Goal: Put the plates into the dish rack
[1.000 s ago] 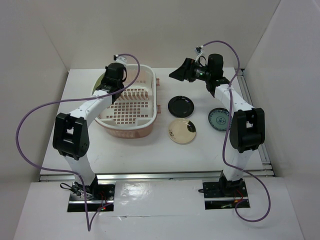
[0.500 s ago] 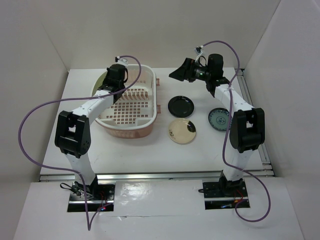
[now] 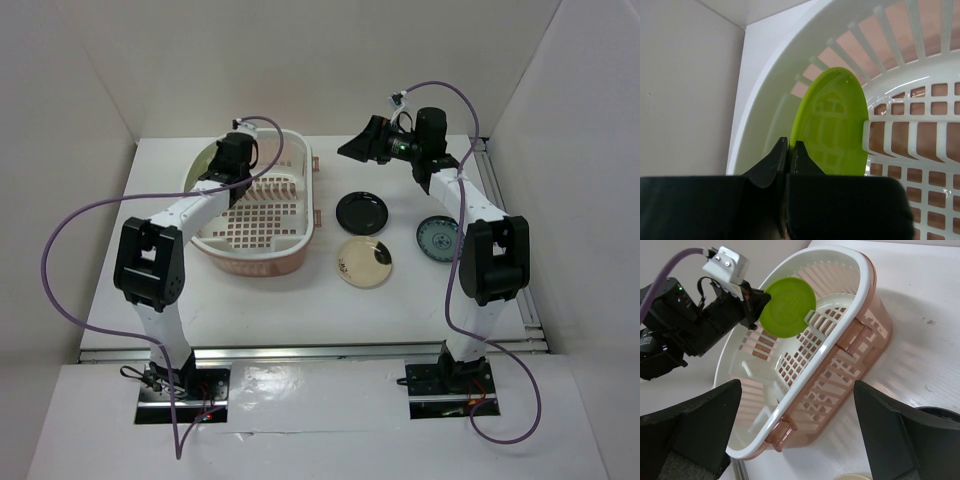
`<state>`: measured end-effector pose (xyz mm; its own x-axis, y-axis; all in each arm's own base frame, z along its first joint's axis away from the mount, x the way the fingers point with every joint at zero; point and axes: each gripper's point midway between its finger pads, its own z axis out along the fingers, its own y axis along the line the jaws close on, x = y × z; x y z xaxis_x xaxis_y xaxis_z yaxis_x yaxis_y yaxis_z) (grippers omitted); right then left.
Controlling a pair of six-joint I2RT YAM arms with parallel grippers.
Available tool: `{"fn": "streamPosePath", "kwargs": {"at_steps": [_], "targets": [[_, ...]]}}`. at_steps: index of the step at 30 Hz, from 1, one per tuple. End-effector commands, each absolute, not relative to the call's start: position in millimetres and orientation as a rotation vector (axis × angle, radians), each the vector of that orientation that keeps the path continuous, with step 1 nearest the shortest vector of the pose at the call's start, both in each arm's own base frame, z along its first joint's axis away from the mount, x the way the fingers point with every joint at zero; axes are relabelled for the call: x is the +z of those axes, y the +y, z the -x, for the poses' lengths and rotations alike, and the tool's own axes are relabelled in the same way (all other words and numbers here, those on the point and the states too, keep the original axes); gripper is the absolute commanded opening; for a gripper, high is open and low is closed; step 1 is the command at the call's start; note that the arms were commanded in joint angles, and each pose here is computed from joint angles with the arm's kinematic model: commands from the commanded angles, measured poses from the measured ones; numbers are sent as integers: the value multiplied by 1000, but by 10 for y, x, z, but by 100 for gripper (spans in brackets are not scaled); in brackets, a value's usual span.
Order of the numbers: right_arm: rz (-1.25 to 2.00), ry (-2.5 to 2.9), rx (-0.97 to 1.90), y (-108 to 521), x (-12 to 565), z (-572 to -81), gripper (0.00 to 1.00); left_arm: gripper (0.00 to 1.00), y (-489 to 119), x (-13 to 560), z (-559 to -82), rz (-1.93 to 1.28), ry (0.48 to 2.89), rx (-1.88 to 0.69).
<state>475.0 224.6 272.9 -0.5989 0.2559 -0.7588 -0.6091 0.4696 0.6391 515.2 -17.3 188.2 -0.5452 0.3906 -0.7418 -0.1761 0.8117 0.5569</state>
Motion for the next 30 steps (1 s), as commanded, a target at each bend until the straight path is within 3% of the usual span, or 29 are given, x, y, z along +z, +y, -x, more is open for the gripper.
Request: {"fn": "streamPosePath", "kwargs": {"at_steps": [1, 8, 11, 19, 24, 27, 30], "targets": [[365, 1753, 1255, 2295, 3027, -4734, 100, 0, -279, 1981, -5269, -110, 1983, 661], [365, 1753, 1255, 2295, 3027, -4734, 100, 0, -328, 1942, -5286, -106, 2001, 624], [360, 1762, 1257, 2294, 2989, -4727, 100, 13, -371, 1894, -5279, -121, 2019, 593], [360, 1762, 1257, 2293, 2966, -4726, 100, 10, -343, 1887, -5305, -97, 2021, 617], [356, 1770, 1259, 2296, 2921, -4742, 100, 15, -335, 1883, -5322, -81, 2019, 622], [368, 1761, 1264, 2303, 2938, -4732, 100, 22, -335, 1883, -5322, -81, 2019, 622], [368, 1761, 1264, 2303, 2938, -4732, 100, 35, -321, 1888, -5316, -75, 2018, 631]]}}
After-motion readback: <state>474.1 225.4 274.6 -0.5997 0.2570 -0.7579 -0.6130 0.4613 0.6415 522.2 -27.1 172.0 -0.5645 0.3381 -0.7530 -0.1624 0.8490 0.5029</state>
